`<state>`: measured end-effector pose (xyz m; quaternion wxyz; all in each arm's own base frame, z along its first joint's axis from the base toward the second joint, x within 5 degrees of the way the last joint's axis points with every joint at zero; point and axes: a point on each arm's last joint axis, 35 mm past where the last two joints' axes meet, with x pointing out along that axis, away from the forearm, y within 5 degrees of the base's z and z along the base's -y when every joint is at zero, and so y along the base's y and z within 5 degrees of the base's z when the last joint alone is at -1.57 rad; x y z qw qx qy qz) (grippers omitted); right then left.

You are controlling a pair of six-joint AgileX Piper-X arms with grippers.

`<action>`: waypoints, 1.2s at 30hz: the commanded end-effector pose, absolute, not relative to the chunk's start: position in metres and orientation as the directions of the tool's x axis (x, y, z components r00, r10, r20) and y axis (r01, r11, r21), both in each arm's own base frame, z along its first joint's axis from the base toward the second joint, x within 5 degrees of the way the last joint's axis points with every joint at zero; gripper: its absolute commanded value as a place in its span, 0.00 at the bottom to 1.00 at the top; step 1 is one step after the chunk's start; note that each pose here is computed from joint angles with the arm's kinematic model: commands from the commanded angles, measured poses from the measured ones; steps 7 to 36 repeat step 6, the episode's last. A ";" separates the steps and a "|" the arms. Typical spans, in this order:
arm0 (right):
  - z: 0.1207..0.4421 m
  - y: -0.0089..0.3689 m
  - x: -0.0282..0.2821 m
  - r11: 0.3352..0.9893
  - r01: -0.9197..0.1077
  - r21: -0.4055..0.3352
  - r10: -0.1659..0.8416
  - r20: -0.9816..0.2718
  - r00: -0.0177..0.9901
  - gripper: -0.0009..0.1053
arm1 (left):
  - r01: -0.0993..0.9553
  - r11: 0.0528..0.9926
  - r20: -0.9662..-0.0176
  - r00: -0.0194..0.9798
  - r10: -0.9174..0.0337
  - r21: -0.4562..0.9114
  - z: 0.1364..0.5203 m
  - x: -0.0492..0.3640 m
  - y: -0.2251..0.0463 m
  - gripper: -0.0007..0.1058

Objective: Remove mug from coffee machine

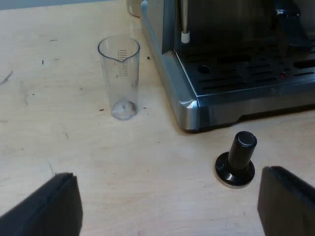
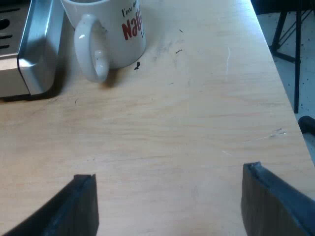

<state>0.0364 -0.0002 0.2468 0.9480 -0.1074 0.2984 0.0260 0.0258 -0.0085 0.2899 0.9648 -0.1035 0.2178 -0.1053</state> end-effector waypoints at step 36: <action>0.249 0.000 0.037 0.974 -0.114 -0.194 -0.016 -0.565 0.825 0.60 | 0.161 0.962 -0.395 0.887 -0.239 -0.221 0.292 0.028 -0.008 0.82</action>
